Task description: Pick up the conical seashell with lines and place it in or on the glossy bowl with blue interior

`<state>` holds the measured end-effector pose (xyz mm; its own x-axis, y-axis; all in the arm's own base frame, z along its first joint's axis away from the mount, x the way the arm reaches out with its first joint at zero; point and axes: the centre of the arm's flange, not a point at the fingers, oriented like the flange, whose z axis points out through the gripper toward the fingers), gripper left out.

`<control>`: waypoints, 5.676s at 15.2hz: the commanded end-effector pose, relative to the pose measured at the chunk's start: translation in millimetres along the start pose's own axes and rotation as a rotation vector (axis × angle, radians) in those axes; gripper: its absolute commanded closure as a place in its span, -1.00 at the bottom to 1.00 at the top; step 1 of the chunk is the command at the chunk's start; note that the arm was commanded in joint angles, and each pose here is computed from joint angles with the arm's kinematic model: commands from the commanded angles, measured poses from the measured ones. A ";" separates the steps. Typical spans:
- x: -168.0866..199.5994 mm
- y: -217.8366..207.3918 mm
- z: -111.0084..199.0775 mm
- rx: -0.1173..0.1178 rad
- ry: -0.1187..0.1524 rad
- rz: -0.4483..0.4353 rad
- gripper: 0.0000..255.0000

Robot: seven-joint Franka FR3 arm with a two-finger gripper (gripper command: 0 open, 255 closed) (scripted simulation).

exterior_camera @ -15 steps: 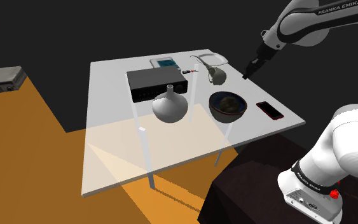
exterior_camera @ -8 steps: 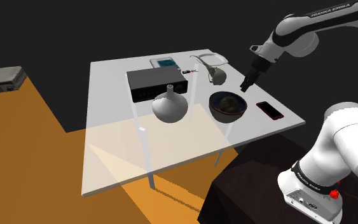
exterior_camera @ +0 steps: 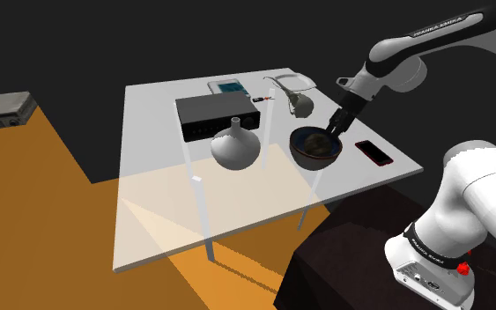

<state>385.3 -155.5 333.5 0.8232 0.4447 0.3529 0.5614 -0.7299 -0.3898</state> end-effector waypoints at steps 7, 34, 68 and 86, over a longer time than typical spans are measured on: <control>-0.3 -0.5 8.1 0.000 0.000 0.000 -1.00; 29.6 -33.5 -63.8 0.000 0.000 0.000 1.00; 43.2 -30.2 -92.3 0.000 0.000 0.000 1.00; 33.0 -19.0 -67.9 0.000 0.000 0.000 -1.00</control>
<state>396.1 -162.2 410.2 0.8229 0.4449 0.3534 0.5618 -0.7298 -0.3896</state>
